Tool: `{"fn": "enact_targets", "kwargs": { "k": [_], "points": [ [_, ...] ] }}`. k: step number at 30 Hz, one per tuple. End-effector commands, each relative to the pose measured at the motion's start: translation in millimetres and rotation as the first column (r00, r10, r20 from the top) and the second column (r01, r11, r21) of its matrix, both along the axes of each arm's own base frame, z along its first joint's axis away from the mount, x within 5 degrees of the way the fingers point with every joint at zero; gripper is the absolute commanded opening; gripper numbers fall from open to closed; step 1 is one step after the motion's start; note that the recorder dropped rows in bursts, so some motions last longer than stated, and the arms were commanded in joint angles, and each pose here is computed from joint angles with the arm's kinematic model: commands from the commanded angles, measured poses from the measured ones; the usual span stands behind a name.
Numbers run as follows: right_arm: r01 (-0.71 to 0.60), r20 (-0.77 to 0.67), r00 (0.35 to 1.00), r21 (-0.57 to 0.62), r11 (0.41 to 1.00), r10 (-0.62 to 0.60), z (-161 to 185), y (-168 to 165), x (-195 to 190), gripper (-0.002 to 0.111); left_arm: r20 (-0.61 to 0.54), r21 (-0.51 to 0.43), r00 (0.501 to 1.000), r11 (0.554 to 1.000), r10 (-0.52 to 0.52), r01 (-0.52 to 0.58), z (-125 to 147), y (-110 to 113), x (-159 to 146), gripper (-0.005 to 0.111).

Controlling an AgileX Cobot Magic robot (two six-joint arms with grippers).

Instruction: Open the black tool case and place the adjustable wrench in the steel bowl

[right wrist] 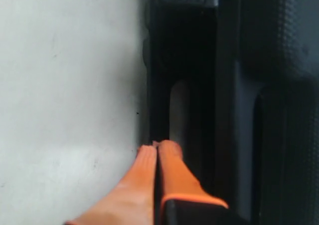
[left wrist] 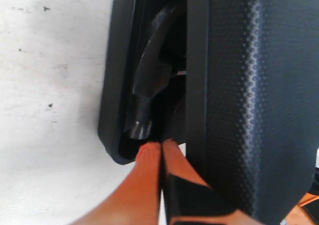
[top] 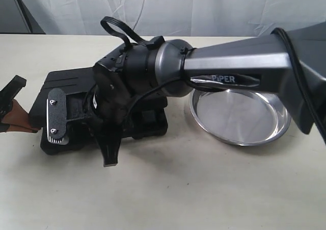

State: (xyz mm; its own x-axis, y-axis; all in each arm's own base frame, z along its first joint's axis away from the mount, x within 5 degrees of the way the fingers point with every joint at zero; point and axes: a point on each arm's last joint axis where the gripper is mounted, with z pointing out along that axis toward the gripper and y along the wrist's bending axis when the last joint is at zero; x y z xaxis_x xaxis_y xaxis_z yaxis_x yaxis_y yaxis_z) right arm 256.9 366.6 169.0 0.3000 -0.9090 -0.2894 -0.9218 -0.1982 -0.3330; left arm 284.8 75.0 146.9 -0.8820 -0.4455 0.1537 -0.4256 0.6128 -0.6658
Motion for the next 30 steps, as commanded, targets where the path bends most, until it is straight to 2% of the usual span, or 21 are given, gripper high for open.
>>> {"fn": "enact_targets", "kwargs": {
  "k": [1, 8, 17, 30],
  "points": [
    [0.000, 0.033, 0.999, 0.032, 0.999, -0.001, 3, 3, 4, 0.000, 0.012, -0.031, 1.000, 0.999, 0.026, -0.025, 3, -1, 2, 0.000],
    [-0.032, 0.135, 0.991, 0.097, 0.995, 0.018, 8, 9, 10, 0.000, 0.015, -0.030, 1.000, 0.999, 0.022, -0.022, 3, -1, 2, 0.000],
    [-0.047, 0.183, 0.983, 0.142, 0.989, 0.021, 12, 12, 13, 0.000, 0.017, -0.029, 1.000, 0.999, 0.021, -0.020, 3, -1, 2, 0.000],
    [-0.015, 0.317, 0.948, 0.123, 0.992, -0.024, 17, 9, 26, 0.000, 0.018, -0.028, 1.000, 0.999, 0.022, -0.021, 3, -1, 2, 0.000]
  ]
}}
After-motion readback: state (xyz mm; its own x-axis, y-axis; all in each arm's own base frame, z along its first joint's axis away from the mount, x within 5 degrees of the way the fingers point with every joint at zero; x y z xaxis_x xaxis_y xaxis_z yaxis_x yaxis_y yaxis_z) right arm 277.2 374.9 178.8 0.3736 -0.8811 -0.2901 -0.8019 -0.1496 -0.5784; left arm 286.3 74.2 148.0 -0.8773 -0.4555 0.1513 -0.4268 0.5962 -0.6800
